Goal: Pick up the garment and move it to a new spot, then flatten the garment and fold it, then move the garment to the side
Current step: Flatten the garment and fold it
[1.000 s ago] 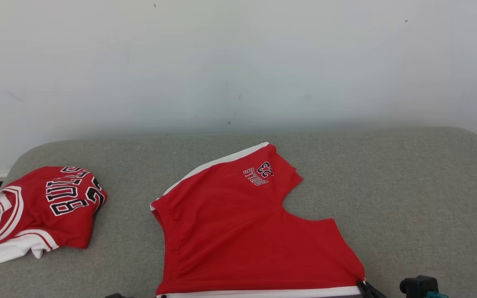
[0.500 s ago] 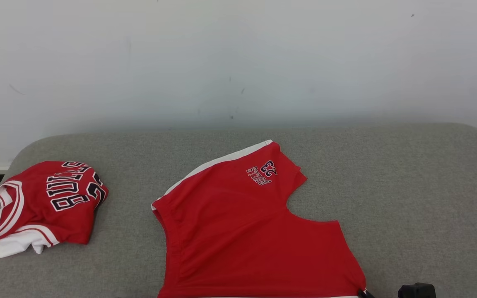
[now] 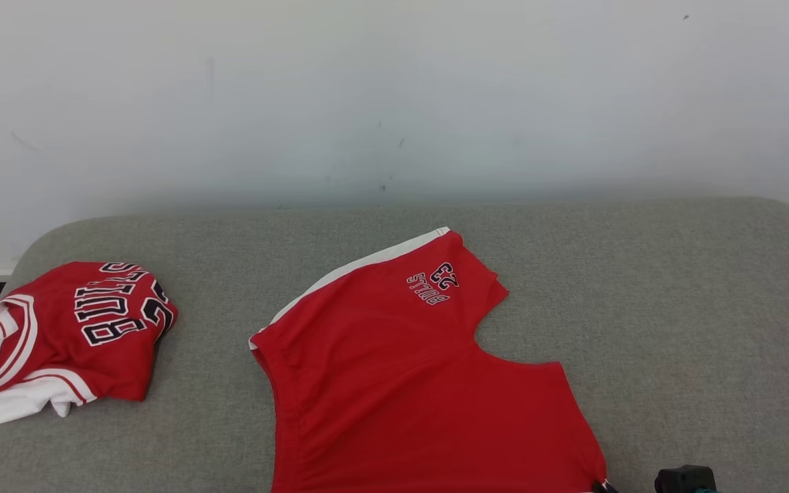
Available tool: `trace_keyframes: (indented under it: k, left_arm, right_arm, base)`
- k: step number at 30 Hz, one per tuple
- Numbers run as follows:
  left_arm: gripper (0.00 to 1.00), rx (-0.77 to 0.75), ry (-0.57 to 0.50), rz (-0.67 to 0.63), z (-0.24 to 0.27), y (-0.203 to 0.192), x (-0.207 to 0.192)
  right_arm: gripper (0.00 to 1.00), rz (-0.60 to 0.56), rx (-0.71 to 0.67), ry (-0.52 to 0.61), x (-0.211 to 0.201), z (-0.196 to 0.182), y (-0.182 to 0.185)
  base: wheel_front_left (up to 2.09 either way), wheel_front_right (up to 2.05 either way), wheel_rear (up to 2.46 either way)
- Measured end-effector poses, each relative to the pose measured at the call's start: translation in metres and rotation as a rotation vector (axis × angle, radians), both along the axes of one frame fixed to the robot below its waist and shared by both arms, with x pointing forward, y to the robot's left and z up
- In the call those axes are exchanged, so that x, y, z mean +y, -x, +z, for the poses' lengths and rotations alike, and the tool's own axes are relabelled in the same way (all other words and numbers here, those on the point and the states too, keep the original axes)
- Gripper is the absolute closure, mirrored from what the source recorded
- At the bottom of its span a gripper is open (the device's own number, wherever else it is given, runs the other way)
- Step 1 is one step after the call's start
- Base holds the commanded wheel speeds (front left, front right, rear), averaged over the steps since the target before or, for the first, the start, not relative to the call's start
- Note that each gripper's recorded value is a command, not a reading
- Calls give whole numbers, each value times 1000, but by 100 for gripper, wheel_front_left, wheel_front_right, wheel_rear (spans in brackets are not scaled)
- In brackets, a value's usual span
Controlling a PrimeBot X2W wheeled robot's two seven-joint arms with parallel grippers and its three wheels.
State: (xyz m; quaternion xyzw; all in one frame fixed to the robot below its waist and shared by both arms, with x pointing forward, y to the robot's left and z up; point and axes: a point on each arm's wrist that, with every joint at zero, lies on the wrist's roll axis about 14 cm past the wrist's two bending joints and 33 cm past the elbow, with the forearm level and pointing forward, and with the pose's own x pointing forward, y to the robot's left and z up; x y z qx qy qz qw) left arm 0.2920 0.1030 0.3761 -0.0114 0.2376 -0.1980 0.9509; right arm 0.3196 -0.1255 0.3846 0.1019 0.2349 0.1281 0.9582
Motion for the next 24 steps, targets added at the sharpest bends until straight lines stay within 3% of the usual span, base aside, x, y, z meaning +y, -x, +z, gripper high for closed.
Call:
trace_keyframes:
  k: [5,6,7,8,9,24]
  left_arm:
    - [100,27,3,-6,-4,3,-3]
    - [96,31,6,-2,-5,4,-3]
    - [56,33,7,-1,-5,4,-3]
    - [6,35,8,2,-5,4,-3]
    - [0,36,14,8,-5,3,-3]
    - [0,15,53,103,0,1,13]
  right_arm:
    - [100,15,15,31,-1,-3,1]
    - [100,14,22,34,-1,-4,1]
    - [57,15,23,36,-1,-4,1]
    - [29,18,25,37,0,-4,1]
    - [0,20,28,38,1,-5,1]
    - [0,-32,-41,-13,-8,20,-11]
  base:
    - [0,0,0]
    - [0,0,0]
    - [0,0,0]
    - [0,0,0]
    - [0,0,0]
    - [0,0,0]
